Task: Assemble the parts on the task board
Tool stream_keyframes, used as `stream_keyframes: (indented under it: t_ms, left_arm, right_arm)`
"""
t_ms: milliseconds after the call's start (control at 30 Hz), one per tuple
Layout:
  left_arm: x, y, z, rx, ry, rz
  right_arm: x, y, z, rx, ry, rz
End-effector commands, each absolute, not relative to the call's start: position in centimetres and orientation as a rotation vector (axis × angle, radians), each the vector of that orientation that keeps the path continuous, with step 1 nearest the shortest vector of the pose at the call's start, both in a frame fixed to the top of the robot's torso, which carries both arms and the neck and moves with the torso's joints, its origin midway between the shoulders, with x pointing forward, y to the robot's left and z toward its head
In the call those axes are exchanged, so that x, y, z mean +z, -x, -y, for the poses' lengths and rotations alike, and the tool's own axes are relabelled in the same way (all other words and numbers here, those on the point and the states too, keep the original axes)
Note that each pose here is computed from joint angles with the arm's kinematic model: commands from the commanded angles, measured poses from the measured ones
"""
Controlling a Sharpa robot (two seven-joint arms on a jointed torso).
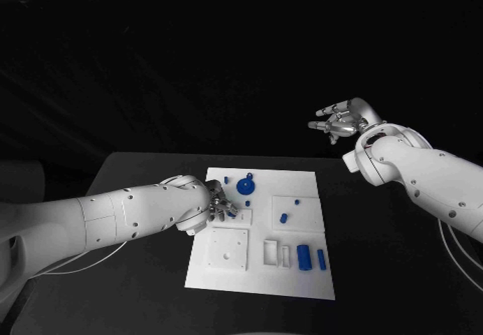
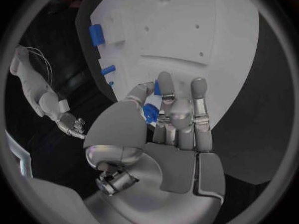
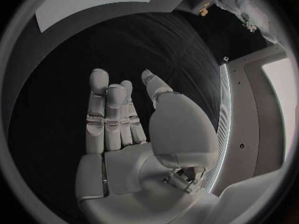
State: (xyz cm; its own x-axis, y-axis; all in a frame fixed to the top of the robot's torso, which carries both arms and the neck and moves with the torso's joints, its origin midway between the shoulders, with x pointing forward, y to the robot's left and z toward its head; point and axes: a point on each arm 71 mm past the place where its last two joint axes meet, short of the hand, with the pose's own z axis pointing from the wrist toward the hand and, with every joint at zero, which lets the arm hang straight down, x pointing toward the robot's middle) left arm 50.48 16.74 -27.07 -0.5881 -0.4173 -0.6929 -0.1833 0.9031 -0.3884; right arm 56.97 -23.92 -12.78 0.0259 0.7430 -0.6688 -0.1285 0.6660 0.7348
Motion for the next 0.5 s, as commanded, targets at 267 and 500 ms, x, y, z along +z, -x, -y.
stream_keyframes:
  t_ms: [267, 500]
  left_arm:
    - [-27.40, -50.21, -16.61, -0.340, 0.408, -2.242]
    - [-27.47, -50.15, -16.55, -0.336, 0.400, -2.256]
  right_arm:
    - [-12.78, -57.00, 23.61, 0.723, -0.520, -1.407]
    - [-12.81, -57.01, 23.67, 0.720, -0.521, -1.410]
